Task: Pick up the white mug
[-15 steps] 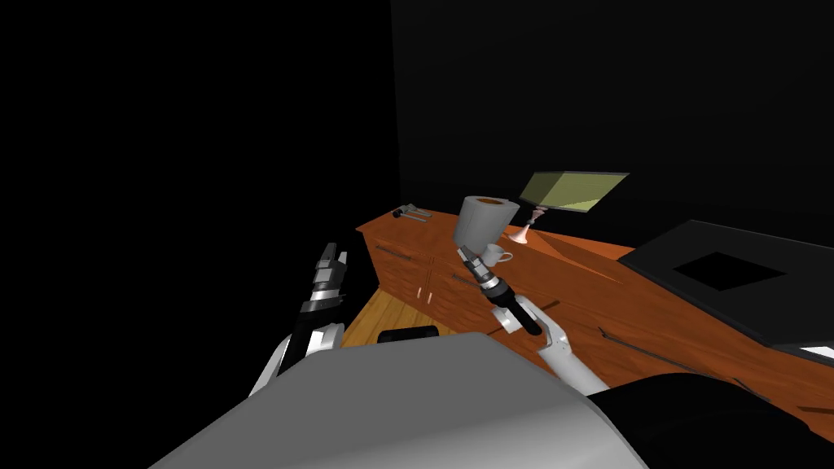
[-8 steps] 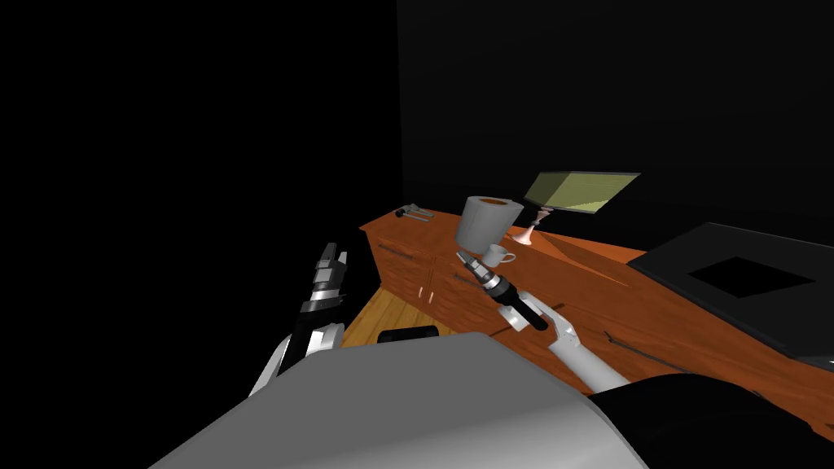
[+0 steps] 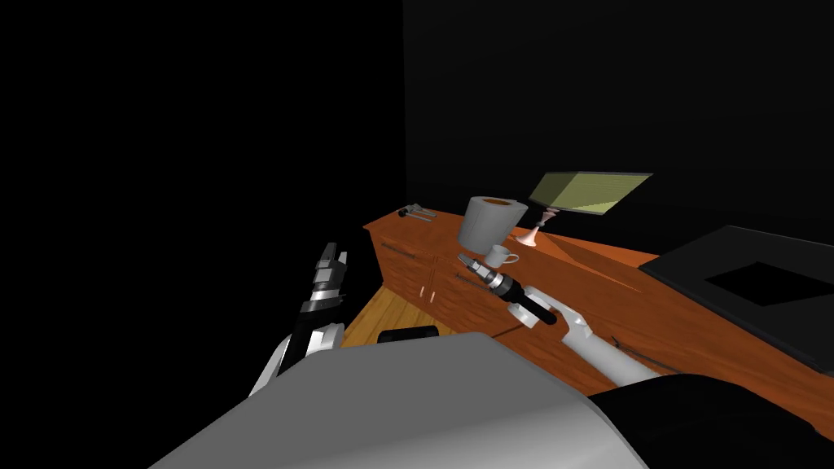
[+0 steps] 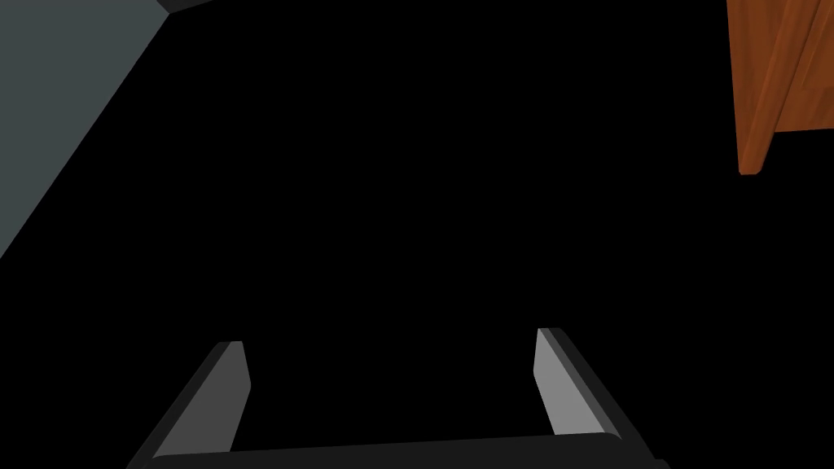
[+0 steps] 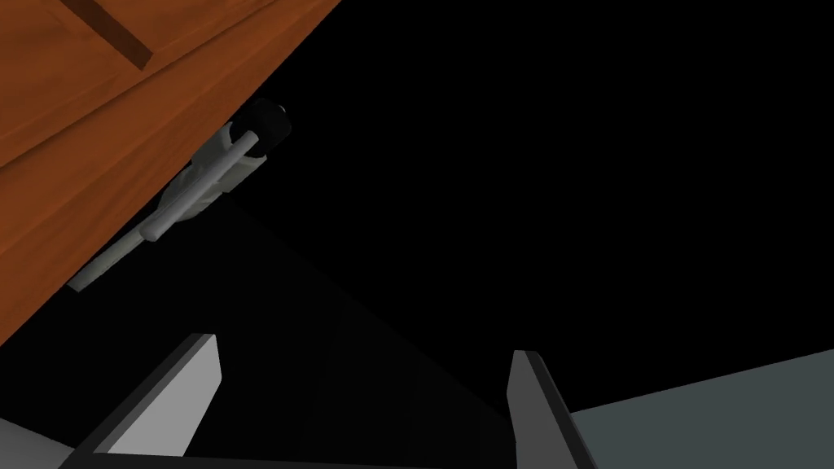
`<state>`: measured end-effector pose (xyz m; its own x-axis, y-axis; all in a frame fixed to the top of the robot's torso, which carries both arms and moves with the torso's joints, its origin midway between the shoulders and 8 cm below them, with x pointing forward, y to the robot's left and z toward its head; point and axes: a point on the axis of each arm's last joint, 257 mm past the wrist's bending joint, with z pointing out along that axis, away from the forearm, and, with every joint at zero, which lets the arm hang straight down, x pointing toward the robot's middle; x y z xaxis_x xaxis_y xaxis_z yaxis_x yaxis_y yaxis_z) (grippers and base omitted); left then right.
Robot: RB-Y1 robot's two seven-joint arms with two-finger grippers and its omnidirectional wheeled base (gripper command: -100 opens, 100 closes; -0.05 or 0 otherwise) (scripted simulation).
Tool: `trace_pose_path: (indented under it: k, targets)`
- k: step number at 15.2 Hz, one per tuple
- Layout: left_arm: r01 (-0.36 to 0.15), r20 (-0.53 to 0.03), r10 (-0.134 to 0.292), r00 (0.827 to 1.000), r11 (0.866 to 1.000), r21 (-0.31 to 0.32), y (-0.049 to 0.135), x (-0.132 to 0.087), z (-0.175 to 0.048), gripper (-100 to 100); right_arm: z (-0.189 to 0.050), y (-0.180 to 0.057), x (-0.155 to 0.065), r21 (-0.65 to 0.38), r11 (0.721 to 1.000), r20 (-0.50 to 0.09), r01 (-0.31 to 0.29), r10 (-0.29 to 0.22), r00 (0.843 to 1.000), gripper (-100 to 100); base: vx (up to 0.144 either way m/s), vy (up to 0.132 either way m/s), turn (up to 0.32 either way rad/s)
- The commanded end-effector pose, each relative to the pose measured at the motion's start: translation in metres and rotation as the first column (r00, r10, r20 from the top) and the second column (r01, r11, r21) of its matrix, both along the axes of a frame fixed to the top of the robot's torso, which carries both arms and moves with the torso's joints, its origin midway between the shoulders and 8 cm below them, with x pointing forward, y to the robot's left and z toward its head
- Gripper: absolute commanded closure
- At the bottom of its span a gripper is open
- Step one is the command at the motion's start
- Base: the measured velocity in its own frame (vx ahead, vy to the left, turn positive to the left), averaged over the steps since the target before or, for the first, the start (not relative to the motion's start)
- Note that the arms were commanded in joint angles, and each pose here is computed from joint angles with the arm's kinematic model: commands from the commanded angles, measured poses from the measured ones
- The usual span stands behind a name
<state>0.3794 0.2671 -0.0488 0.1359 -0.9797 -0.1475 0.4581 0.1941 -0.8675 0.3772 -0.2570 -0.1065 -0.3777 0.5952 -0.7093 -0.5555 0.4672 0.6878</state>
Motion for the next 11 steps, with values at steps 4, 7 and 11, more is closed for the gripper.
trace_pose_path:
  k: [4, 7, 11]
  targets:
    - [0.0, 0.0, 0.0, 1.0, 1.0, 0.0, 0.0, 0.0, 0.0, 0, -0.012, -0.01, 0.0, -0.098, 0.994, -0.048, -0.038, 0.034, 0.998, -100, -0.016, 0.001, 0.061]
    - [0.0, 0.0, 0.0, 1.0, 1.0, 0.0, 0.0, 0.0, 0.0, 0, -0.021, -0.019, 0.001, -0.141, 0.989, -0.084, -0.054, 0.043, 0.996, -100, -0.007, 0.001, 0.013]
    - [0.0, 0.0, 0.0, 1.0, 1.0, 0.0, 0.0, 0.0, 0.0, 0, -0.029, -0.03, 0.001, -0.207, 0.975, -0.124, -0.079, 0.054, 0.991, -100, -0.014, 0.001, 0.065]
